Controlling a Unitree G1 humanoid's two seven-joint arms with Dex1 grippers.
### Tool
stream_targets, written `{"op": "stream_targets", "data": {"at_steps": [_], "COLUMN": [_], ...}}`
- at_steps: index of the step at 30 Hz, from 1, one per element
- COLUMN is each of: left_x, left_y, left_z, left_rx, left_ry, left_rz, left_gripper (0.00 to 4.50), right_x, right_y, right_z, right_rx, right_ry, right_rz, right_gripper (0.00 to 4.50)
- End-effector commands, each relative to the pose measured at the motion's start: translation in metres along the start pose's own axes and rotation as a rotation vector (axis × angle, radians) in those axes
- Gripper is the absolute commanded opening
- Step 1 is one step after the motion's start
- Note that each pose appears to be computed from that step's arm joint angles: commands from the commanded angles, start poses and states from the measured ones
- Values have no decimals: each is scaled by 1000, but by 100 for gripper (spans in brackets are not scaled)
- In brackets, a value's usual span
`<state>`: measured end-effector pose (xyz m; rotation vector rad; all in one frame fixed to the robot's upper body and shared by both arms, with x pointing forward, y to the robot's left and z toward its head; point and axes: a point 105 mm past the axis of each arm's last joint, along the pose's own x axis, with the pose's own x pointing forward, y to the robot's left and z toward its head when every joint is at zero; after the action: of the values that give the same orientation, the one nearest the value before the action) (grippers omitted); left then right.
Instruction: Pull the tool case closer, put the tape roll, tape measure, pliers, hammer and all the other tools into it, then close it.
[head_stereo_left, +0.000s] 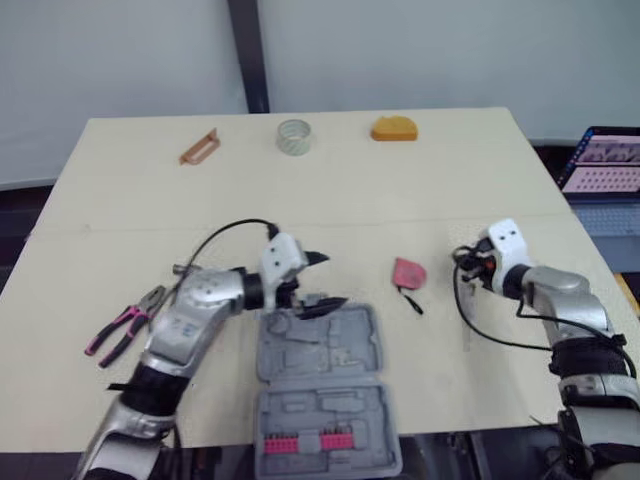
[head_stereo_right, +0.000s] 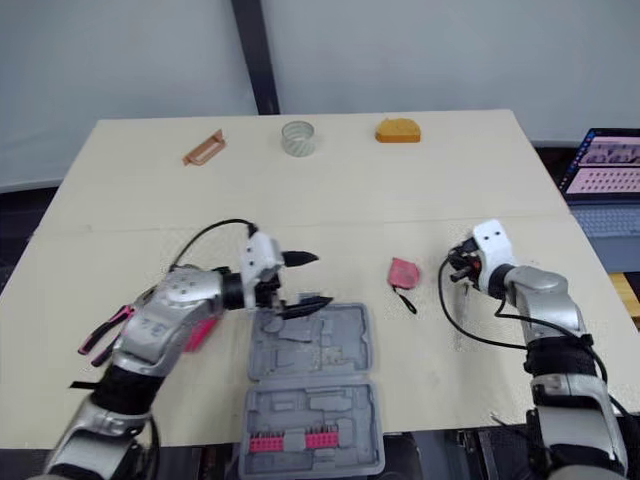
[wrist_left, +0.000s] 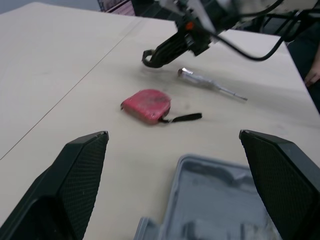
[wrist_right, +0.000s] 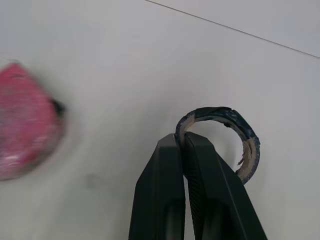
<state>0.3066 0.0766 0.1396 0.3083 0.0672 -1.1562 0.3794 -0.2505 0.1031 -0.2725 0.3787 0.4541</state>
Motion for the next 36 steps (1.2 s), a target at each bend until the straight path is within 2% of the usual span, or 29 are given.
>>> {"op": "stream_targets", "data": {"at_steps": [1,8,11,13,17,26,36], "left_x": [-32,-92,-111,-131,-146,-157,-156], "left_y": [9,10,5,-3,-14,-32,-29], "left_z": [6,-8,-16,-28,-35,-48,-48], "left_rx": [9,20,22,24,39,34,62], "left_ry": [-11,65,100,147,171,151,116], "left_rz": [52,113,127,137,138,117,128], "left_gripper": [450,450,450,450,450,450,450], "right_x": [-5,-6,-5,1,7,28,43], "right_y": [46,135,162,197,237,295,308], "right_z": [38,71,81,85,84,79,67], "right_rx": [-70,-108,-111,-117,-110,-125,-161], "right_ry": [-68,-127,-147,-153,-140,-110,-81], "right_rz": [198,498,581,675,778,901,901], "right_gripper": [5,5,5,5,5,5,5]}}
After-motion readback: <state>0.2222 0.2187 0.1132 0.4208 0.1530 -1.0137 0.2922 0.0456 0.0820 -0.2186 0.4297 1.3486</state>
